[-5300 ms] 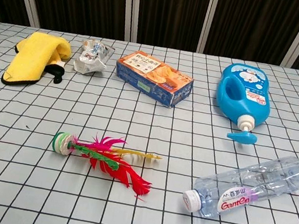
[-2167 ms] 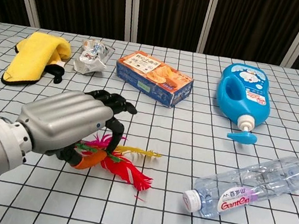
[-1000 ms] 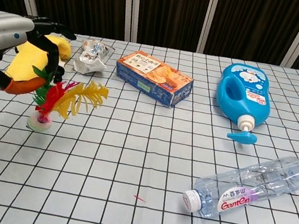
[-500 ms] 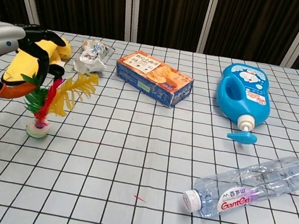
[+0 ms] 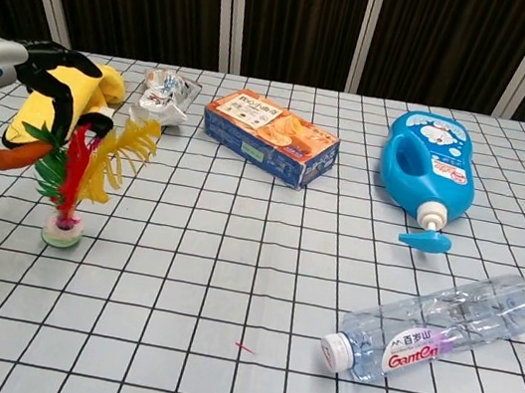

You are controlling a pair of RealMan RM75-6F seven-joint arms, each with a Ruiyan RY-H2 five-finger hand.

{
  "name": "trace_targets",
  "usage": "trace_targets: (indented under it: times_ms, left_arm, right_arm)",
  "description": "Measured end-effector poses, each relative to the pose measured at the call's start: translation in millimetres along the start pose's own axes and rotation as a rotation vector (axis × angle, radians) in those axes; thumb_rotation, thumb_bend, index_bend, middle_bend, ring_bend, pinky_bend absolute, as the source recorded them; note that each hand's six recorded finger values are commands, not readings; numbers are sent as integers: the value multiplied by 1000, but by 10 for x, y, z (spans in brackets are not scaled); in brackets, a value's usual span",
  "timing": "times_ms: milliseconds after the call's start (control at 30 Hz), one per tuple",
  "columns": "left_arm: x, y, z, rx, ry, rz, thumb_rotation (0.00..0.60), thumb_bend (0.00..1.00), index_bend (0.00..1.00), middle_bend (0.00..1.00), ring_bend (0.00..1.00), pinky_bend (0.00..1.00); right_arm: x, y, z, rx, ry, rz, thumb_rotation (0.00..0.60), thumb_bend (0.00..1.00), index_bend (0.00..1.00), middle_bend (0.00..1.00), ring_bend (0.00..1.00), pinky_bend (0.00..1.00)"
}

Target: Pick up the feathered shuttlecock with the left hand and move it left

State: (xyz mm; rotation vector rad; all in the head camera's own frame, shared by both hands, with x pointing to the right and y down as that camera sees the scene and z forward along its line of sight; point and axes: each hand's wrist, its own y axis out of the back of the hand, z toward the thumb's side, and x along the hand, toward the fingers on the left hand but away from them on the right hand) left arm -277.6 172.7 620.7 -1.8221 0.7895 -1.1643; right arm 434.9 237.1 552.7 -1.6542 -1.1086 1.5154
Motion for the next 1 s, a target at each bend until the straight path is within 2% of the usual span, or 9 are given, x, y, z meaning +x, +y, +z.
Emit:
trace_targets:
  times_ms: [167, 300, 367, 433, 533, 600, 767, 1000]
  left_arm:
    - [-13, -12, -22, -6, 2, -3, 600, 610, 594, 70, 0, 0]
    - [-32, -53, -39, -7, 6, -14, 600, 508, 557, 62, 0, 0]
    - [-45, -73, -48, -5, 7, -21, 600, 402, 445, 34, 0, 0]
    - [-61, -87, -59, -9, 9, -28, 600, 261, 245, 4, 0, 0]
    - [-95, -84, -71, -36, 11, -33, 600, 153, 44, 0, 0, 0]
    - [-123, -60, -83, -60, 14, -30, 600, 145, 5, 0, 0, 0]
    - [-258, 124, -184, -110, 29, 18, 600, 128, 0, 0, 0, 0]
    - [-595, 388, -500, -94, 97, 73, 600, 107, 0, 0, 0, 0]
  right_arm:
    - [1, -4, 4, 4, 1, 1, 600, 333, 0, 0, 0, 0]
    - [2, -6, 2, 5, 0, 2, 600, 334, 0, 0, 0, 0]
    - [2, -5, 1, 4, 0, 2, 600, 333, 0, 0, 0, 0]
    - [2, -3, -1, 4, 0, 2, 600, 333, 0, 0, 0, 0]
    - [0, -2, -2, 5, 0, 2, 600, 334, 0, 0, 0, 0]
    - [2, -2, -4, 5, 0, 2, 600, 334, 0, 0, 0, 0]
    - [5, -3, -3, 8, 2, 2, 600, 333, 0, 0, 0, 0]
    - [9, -12, 3, 23, 7, 5, 600, 334, 0, 0, 0, 0]
